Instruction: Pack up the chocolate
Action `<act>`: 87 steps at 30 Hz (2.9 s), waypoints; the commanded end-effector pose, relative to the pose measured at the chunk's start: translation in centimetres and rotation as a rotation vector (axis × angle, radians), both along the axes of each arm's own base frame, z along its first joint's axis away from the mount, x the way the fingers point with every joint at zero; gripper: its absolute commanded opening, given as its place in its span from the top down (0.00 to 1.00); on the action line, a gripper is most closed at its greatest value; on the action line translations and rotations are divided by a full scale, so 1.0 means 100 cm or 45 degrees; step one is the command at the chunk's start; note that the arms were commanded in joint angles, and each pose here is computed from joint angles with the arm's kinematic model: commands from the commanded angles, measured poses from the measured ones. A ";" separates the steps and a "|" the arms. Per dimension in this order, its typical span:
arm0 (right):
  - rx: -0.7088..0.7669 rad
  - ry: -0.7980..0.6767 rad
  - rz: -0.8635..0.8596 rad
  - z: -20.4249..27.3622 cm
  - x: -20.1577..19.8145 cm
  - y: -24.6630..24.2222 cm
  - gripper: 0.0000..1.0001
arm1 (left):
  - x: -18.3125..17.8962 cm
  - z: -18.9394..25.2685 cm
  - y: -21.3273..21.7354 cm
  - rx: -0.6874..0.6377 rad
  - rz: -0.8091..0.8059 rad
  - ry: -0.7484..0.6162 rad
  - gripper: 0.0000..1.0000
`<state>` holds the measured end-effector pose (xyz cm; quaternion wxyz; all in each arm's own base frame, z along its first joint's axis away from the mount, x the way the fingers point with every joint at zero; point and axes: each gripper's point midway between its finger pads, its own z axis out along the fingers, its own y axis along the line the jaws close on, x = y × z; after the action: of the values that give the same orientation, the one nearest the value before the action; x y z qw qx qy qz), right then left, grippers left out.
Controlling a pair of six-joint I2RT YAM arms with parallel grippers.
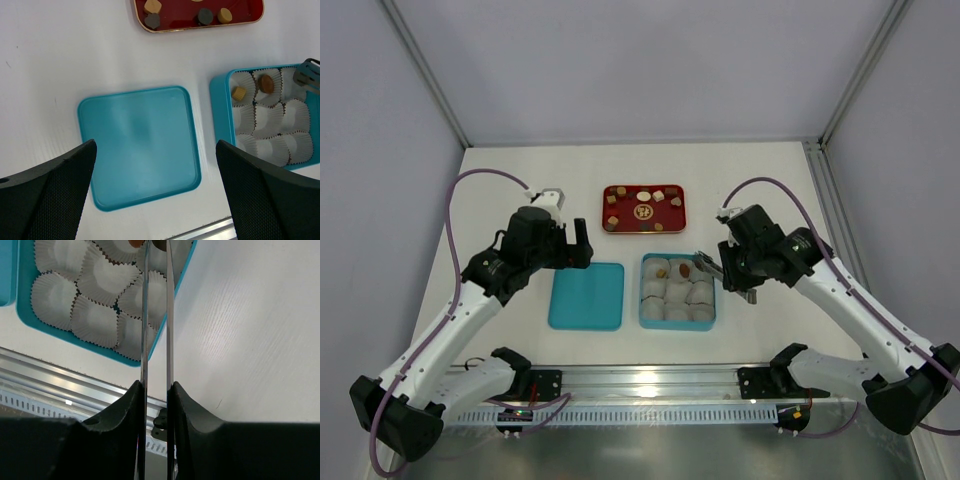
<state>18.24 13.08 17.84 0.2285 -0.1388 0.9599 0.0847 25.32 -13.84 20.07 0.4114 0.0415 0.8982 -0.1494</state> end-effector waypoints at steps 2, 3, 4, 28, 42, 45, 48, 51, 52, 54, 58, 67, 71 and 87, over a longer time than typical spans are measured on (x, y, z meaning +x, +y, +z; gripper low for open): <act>0.034 -0.014 -0.038 -0.004 -0.001 0.001 0.72 | 0.004 0.017 -0.005 -0.028 -0.020 -0.051 0.00; 0.032 -0.011 -0.038 -0.007 -0.001 0.001 0.72 | 0.004 0.018 -0.005 -0.030 -0.020 -0.054 0.00; 0.031 -0.009 -0.040 -0.008 -0.001 0.001 0.72 | 0.004 0.018 -0.005 -0.028 -0.021 -0.055 0.00; 0.049 -0.027 -0.026 0.002 -0.002 0.001 0.61 | 0.005 0.017 -0.004 -0.022 -0.012 -0.052 0.00; 0.121 -0.165 0.066 0.047 0.081 0.058 0.61 | 0.005 0.016 -0.004 -0.022 -0.015 -0.047 0.00; 0.129 -0.203 0.088 0.055 0.109 0.076 0.61 | 0.005 0.016 -0.005 -0.023 -0.016 -0.047 0.00; 0.114 -0.210 0.108 0.051 0.139 0.095 0.61 | 0.005 0.016 -0.004 -0.020 -0.012 -0.048 0.00; 0.075 -0.176 0.122 0.039 0.164 0.109 0.61 | 0.005 0.016 -0.003 -0.018 -0.011 -0.049 0.00; 0.044 -0.131 0.122 0.024 0.171 0.112 0.61 | 0.006 0.017 -0.003 -0.020 -0.010 -0.055 0.00; 0.031 -0.127 0.132 0.025 0.177 0.116 0.61 | 0.005 0.016 -0.003 -0.017 -0.012 -0.050 0.00; -0.010 -0.102 0.124 0.014 0.176 0.111 0.61 | 0.005 0.017 -0.002 -0.019 -0.008 -0.056 0.00; -0.052 -0.067 0.116 -0.003 0.162 0.098 0.61 | 0.005 0.018 -0.004 -0.025 -0.014 -0.057 0.00; -0.065 -0.057 0.115 -0.009 0.158 0.095 0.61 | 0.005 0.018 -0.004 -0.024 -0.013 -0.059 0.00; -0.063 -0.033 0.130 -0.015 0.149 0.092 0.60 | 0.006 0.017 -0.003 -0.017 -0.011 -0.054 0.00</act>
<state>32.72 22.13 14.43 0.1992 -0.1916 0.9592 0.0600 25.37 -13.85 19.94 0.4095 0.0416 0.8992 -0.1482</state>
